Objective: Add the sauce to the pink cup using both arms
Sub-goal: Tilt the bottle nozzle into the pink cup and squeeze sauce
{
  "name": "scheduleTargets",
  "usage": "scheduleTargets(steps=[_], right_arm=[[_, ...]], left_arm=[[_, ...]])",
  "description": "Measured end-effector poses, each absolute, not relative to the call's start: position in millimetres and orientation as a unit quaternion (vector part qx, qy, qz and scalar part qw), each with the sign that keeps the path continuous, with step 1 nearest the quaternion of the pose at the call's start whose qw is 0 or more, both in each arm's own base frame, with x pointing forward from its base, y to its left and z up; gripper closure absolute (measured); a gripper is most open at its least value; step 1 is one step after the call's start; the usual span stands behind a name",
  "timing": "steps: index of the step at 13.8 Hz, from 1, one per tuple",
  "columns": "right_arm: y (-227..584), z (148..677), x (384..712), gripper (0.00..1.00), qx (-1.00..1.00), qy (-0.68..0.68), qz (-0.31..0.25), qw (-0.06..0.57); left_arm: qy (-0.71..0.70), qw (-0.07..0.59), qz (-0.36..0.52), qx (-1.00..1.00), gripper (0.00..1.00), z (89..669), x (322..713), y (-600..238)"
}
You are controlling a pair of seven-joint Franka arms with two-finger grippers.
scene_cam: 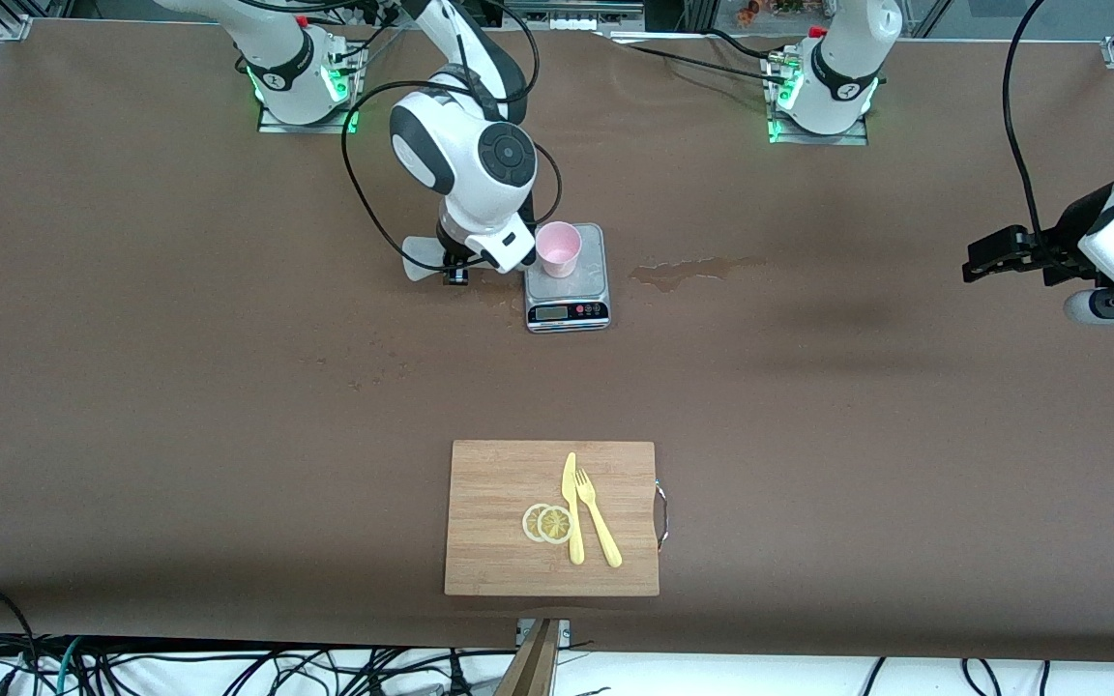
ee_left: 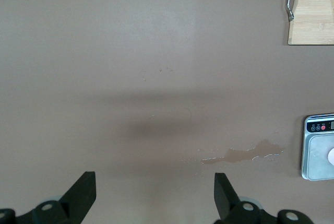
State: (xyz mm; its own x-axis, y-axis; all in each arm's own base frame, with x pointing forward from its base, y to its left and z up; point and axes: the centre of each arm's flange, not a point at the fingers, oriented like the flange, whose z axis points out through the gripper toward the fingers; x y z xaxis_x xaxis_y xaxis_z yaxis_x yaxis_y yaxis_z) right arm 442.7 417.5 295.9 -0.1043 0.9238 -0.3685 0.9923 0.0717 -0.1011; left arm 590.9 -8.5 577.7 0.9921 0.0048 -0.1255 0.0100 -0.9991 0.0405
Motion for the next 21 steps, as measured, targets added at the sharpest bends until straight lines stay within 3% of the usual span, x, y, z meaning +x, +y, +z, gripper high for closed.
scheduleTargets(steps=[21], right_arm=[[468, 302, 408, 0.63, 0.664, 0.678, -0.212, 0.231]], left_arm=[[0.002, 0.021, -0.063, 0.998, 0.00, 578, 591, -10]])
